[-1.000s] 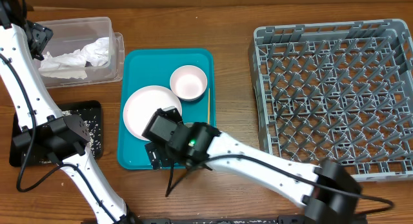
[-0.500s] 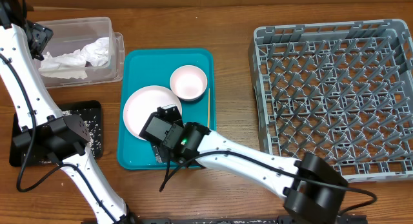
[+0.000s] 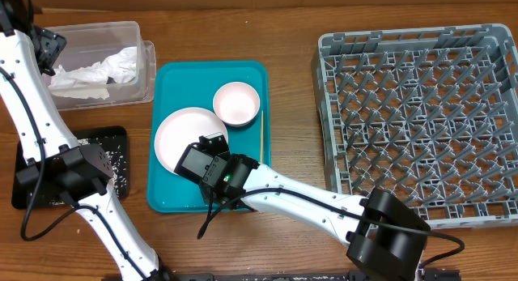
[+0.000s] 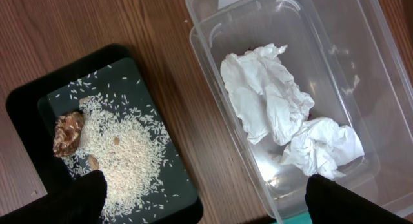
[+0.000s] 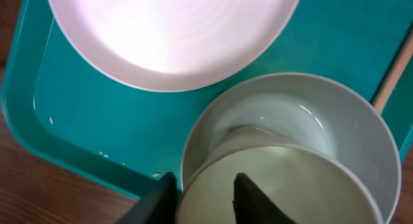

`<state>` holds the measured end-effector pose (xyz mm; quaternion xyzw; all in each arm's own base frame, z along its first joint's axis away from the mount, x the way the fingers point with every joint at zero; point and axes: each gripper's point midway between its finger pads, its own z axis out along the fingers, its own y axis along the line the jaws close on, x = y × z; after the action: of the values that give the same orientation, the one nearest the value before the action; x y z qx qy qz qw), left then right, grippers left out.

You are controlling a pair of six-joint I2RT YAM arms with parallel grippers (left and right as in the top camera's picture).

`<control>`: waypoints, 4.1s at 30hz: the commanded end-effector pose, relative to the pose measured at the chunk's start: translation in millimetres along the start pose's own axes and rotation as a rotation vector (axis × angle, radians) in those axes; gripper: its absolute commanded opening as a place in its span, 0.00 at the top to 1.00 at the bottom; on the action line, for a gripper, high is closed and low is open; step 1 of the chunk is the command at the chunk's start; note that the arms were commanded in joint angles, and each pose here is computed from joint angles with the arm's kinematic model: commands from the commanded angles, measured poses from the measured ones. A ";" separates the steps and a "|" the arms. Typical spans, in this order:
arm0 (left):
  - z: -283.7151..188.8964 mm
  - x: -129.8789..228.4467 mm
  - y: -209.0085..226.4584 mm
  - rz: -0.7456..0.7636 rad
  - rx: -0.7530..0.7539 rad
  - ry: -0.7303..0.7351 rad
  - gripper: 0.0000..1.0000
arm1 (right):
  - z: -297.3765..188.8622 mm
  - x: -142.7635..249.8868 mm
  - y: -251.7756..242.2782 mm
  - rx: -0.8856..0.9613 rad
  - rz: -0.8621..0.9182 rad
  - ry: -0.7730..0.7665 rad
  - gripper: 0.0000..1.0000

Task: Sort waste into correct bins and load items into the dishwasher
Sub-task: 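Lower the right gripper onto the white cup rim and grasp it, then lift the cup and carry it over the dish rack, then turn the cup upside down and lower it into the rack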

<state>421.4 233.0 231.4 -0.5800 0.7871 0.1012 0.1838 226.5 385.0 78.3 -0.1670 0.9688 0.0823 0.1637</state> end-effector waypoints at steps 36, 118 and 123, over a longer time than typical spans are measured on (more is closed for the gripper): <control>-15.2 -6.6 2.3 -0.026 0.017 -0.039 0.00 | -201.3 -120.7 -194.9 0.004 0.345 -0.282 0.96; -15.2 -6.6 2.4 -0.026 0.017 -0.039 0.00 | -86.3 -13.8 -470.2 -0.662 1.029 -0.134 0.96; -15.2 -6.6 2.3 -0.026 0.017 -0.039 0.00 | -105.3 -3.7 -490.9 -0.423 1.096 -0.099 0.89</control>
<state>421.4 233.0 231.4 -0.5800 0.7871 0.1012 0.1838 378.5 -58.9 127.1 0.2942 0.8238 0.4755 0.0934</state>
